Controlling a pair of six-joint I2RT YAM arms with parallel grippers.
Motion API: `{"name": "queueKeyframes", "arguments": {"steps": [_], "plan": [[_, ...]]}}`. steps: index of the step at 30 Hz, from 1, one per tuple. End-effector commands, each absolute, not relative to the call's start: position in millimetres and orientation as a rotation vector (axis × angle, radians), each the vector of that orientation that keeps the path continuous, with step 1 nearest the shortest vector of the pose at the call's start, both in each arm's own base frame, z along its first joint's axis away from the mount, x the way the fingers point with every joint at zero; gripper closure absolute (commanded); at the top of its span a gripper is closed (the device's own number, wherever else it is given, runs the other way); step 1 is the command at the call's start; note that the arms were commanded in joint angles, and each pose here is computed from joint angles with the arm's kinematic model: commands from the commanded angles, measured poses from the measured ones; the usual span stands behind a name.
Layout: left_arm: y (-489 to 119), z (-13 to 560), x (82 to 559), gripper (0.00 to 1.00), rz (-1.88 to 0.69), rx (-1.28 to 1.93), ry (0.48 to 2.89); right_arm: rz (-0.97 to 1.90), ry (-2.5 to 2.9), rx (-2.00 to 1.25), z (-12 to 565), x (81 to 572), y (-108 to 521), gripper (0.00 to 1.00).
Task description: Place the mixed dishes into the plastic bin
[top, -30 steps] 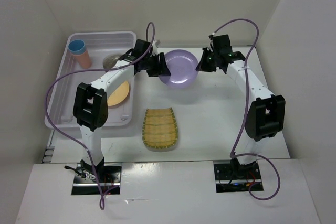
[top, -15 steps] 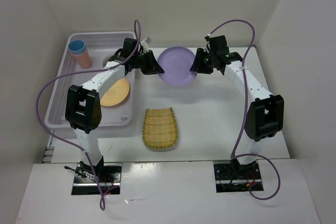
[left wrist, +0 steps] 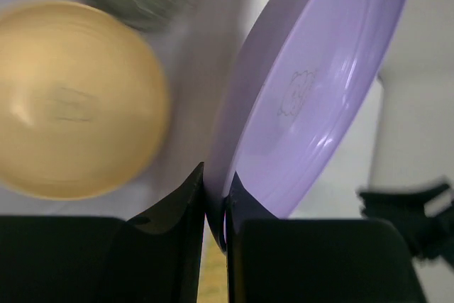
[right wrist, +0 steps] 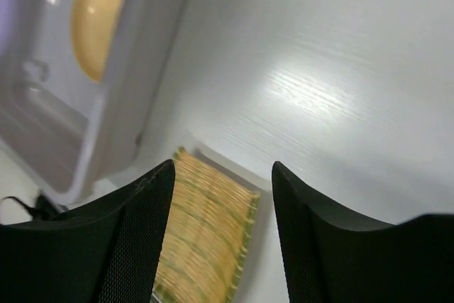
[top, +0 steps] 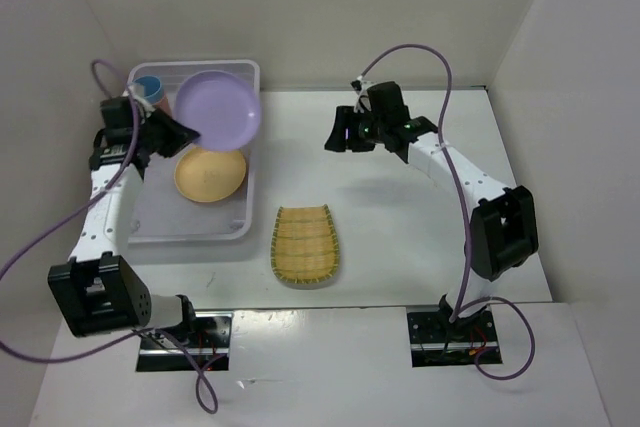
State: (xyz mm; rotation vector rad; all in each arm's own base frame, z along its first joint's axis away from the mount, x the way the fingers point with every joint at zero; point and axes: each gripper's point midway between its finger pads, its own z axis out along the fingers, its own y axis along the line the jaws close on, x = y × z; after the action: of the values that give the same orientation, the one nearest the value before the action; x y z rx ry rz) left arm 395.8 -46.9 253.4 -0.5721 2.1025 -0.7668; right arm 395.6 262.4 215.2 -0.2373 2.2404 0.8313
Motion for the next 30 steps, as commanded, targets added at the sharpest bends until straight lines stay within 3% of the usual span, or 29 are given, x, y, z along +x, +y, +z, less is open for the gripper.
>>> {"name": "queueKeyframes", "arguments": {"steps": [1, 7, 13, 22, 25, 26, 27, 29, 30], "plan": [[12, 245, 386, 1.00, -0.622, -0.789, 1.978, 0.618, 2.378, -0.327, 166, 379, 251, 0.37], [53, 211, 380, 1.00, -0.512, -0.925, 1.975, 0.665, 2.425, -0.328, 149, 359, 254, 0.36], [55, 154, 387, 1.00, -0.519, -1.016, 2.062, 0.596, 2.555, -0.348, 102, 342, 249, 0.36], [59, 89, 393, 0.98, -0.536, -1.167, 2.150, 0.495, 2.581, -0.366, 90, 339, 246, 0.36], [55, 74, 396, 0.86, -0.568, -1.193, 2.179, 0.474, 2.595, -0.380, 87, 336, 253, 0.36], [55, 75, 400, 0.77, -0.579, -1.190, 2.181, 0.467, 2.619, -0.394, 85, 329, 253, 0.36], [54, 70, 397, 0.55, -0.574, -1.194, 2.202, 0.438, 2.619, -0.396, 84, 331, 254, 0.35], [52, 68, 398, 0.28, -0.589, -1.196, 2.212, 0.434, 2.627, -0.434, 82, 326, 259, 0.33], [53, 71, 399, 0.20, -0.589, -1.197, 2.214, 0.423, 2.624, -0.445, 81, 324, 261, 0.33]]}}
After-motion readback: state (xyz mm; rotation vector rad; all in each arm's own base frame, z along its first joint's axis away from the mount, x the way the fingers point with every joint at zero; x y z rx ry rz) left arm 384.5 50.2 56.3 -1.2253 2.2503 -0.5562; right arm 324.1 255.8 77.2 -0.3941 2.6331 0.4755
